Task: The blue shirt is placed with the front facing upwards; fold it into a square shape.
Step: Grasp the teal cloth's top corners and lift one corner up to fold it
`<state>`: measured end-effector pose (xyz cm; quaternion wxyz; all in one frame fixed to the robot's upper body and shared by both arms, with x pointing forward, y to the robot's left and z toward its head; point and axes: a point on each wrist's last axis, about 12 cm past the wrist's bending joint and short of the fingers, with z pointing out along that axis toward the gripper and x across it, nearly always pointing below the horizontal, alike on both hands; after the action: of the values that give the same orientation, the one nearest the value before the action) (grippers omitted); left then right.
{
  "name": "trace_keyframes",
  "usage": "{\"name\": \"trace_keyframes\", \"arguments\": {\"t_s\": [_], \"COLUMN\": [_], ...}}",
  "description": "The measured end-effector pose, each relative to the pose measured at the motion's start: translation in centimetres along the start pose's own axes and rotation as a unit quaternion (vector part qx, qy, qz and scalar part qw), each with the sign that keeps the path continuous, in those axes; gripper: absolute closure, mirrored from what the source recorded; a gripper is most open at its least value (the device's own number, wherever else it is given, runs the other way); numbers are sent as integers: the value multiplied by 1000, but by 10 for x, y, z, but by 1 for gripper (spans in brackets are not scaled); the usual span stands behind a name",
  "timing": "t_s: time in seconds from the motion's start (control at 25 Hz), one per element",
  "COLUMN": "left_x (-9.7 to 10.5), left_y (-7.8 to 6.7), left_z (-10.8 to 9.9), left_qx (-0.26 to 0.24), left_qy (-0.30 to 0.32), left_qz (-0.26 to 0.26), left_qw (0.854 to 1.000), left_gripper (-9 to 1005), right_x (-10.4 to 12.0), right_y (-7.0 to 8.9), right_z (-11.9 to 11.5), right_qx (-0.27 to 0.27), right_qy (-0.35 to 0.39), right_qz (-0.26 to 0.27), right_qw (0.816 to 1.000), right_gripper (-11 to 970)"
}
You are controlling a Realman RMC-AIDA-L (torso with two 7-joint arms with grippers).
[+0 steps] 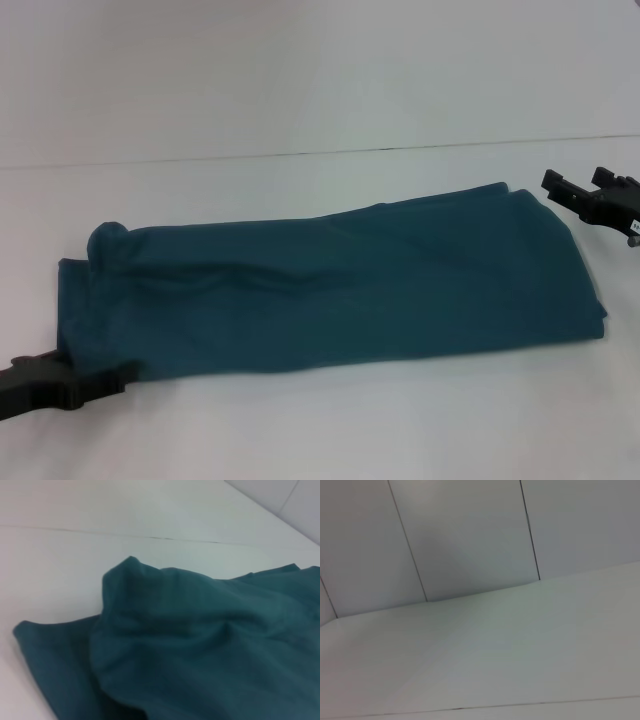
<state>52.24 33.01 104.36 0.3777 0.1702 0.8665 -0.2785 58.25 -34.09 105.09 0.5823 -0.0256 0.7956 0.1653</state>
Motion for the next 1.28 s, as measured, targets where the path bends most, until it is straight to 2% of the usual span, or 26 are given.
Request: {"name": "trace_keyframes", "arguments": {"t_s": [0.12, 0.32, 0.96, 1.28], "left_x": [1, 1, 0, 2], "left_y": [3, 2, -3, -4], "left_z": [-1, 0, 5, 5], "left_qx": [-10, -9, 7, 10], "left_qy": [-5, -1, 14, 27], "left_qz": [-4, 0, 15, 26], "left_qw": [1000, 1000, 1000, 999], "left_gripper": [83, 231, 904, 963], "right_x": [0, 0, 0, 0], "right_y": [0, 1, 2, 1], "right_z": [0, 0, 1, 0], "right_qx": [-1, -1, -4, -3], "right_qy": [0, -1, -2, -2], "right_qz": [0, 0, 0, 1], "right_qw": [1000, 1000, 1000, 1000], "right_gripper": [75, 76, 77, 75]}}
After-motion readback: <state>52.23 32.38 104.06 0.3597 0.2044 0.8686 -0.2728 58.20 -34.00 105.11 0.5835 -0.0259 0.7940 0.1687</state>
